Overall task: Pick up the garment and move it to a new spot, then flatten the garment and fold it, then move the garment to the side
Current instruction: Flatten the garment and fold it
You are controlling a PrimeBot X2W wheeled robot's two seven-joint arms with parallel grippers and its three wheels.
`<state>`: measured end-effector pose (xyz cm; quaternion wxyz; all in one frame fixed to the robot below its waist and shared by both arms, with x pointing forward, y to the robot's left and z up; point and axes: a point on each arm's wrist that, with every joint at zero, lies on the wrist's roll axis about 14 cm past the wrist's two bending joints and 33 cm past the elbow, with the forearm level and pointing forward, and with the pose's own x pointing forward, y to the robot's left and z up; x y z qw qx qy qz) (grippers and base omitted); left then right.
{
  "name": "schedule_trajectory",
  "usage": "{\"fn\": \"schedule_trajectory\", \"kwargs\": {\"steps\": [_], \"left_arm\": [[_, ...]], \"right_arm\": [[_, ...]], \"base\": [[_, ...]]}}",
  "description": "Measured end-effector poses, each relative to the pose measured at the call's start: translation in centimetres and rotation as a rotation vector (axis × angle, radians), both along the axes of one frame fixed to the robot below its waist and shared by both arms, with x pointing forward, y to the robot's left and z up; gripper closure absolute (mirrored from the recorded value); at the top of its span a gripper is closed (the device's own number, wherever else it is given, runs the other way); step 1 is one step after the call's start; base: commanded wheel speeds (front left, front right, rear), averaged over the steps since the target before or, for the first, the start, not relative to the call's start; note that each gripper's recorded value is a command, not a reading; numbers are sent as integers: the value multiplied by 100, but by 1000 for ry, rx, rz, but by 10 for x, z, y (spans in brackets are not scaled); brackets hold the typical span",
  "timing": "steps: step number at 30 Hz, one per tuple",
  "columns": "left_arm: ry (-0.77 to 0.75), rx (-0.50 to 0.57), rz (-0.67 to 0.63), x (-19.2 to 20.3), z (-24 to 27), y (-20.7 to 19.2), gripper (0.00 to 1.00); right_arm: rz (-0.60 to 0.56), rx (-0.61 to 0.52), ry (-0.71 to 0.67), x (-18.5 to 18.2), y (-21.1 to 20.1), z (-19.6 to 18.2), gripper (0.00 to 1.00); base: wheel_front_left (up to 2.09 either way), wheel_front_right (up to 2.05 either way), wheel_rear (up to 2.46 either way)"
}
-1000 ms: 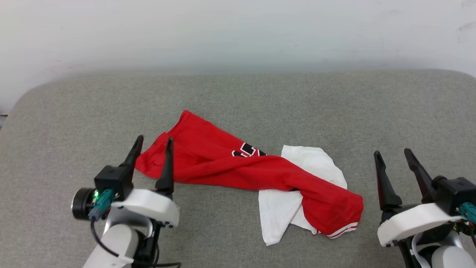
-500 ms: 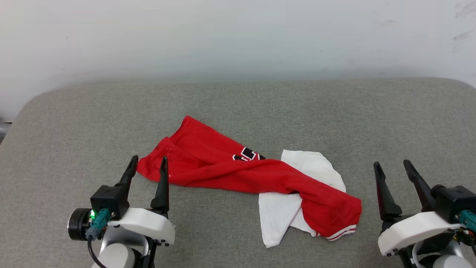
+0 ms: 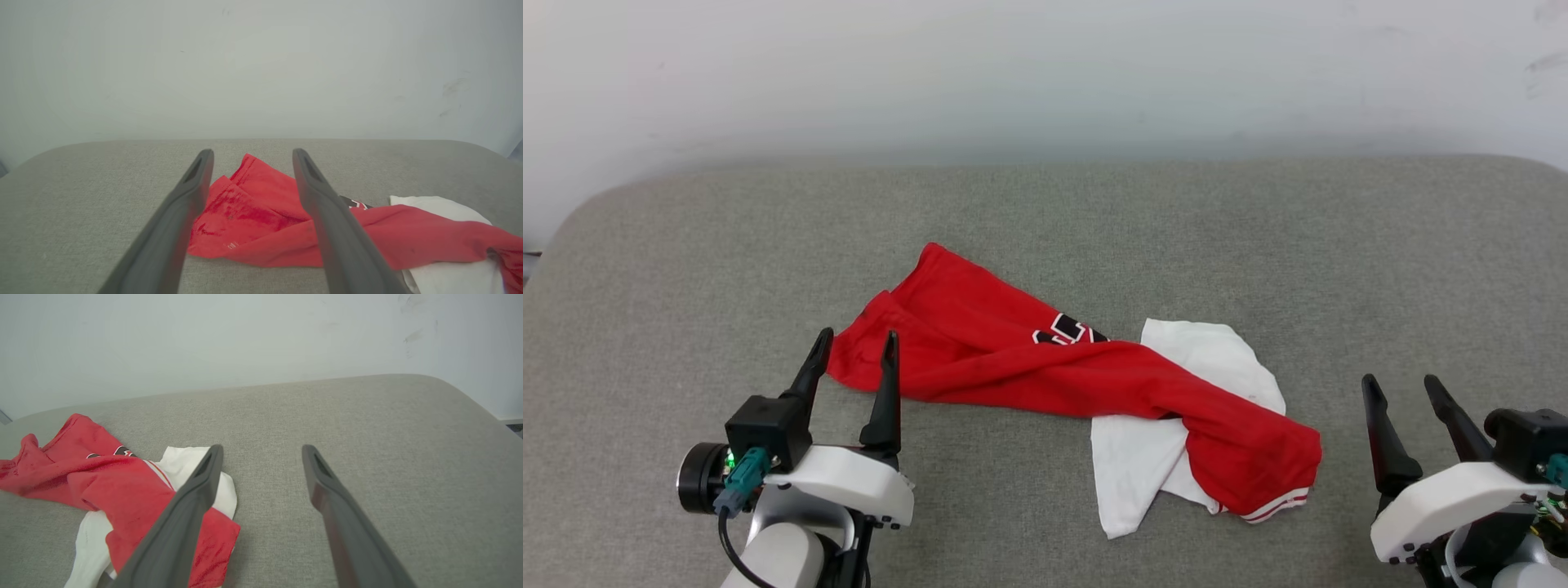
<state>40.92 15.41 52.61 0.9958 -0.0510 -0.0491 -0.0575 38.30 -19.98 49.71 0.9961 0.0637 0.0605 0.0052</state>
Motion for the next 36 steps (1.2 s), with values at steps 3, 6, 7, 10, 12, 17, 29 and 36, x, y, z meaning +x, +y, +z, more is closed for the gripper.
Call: {"fn": "schedule_trajectory", "kwargs": {"steps": [3,6,7,10,12,17,29,36], "left_arm": [[3,-3,-6,3,-1,-1,0],[6,-6,-11,10,-3,-3,0],[7,-6,-13,12,-4,-3,0],[14,-6,-11,17,-8,-2,0],[17,-11,-10,21,-10,-2,0],[26,-15,0,26,-15,1,0],[49,-25,36,32,-27,12,0],[46,-19,38,32,-26,13,0]], "right_arm": [[-7,11,60,4,-3,-13,0],[-2,24,165,14,-3,-32,0],[3,32,207,17,-1,-39,0],[50,29,372,24,7,-65,0],[96,15,459,31,15,-76,0],[205,-40,612,47,32,-92,0],[349,-83,893,53,59,-139,100],[343,-62,765,68,60,-120,100]], "base": [[0,0,0],[0,0,0],[0,0,0],[0,0,0],[0,0,0],[0,0,0],[0,0,0],[0,0,0]]}}
